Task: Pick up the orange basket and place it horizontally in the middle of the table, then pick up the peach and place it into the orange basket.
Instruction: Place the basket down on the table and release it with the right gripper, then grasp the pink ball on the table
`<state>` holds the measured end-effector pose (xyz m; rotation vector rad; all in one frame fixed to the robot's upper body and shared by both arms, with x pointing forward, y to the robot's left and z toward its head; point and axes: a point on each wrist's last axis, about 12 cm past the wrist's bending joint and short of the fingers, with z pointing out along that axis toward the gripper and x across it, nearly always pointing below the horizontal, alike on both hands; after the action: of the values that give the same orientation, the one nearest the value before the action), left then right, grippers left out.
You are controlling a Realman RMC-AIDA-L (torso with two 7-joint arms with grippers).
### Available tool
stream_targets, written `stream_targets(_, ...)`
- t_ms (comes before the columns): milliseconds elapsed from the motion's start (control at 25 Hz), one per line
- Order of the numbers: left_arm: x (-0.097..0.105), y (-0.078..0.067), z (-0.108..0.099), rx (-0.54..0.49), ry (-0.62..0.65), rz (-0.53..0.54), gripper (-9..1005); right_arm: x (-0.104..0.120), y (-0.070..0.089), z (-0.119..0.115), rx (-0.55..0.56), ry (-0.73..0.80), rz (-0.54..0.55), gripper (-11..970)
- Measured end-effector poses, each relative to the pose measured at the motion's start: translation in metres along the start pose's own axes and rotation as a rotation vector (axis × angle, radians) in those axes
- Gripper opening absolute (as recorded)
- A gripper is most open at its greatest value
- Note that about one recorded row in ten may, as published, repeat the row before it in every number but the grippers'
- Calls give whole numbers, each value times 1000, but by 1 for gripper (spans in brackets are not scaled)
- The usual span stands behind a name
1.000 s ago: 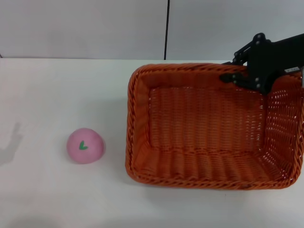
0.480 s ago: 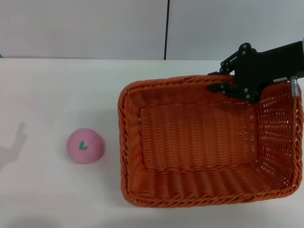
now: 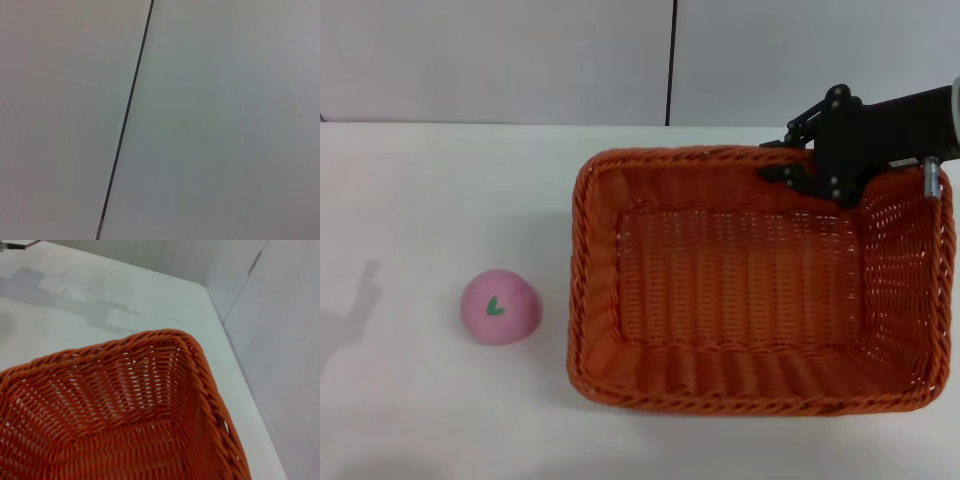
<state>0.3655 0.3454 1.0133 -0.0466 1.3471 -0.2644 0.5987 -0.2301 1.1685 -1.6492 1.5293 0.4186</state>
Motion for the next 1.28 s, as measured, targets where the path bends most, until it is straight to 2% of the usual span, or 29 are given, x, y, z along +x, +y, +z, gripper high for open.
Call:
stream_targets(120, 0, 0, 1, 4, -1, -2, 798, 4, 0, 5, 12, -5, -7, 206)
stream_targets(440, 0, -1, 1, 8, -3, -4, 797, 3, -2, 6, 34, -22, -18, 346)
stream_targets(680, -2, 1, 0, 11, -3, -7, 793, 0, 0, 0, 57, -49, -22, 447)
stream_targets(800, -5, 3, -2, 34, -6, -20, 791, -1, 4, -10, 94, -110, -4, 494)
stream_targets(880, -6, 4, -3, 65, 6, -38, 790, -1, 4, -10, 94, -110, -4, 492)
stream_targets(920, -7, 5, -4, 104, 29, -50, 789, -1, 16, -26, 163, -231, 40, 491)
stream_targets(1080, -14, 17, -5, 302, 167, -86, 787, 7, 38, -51, 283, -439, 143, 488)
stream_targets(1160, -17, 24, -2, 381, 239, -122, 785, 16, 51, -63, 361, -542, 202, 487)
stream_targets(1280, -18, 28, 3, 485, 337, -147, 783, 36, 77, -79, 495, -717, 279, 487)
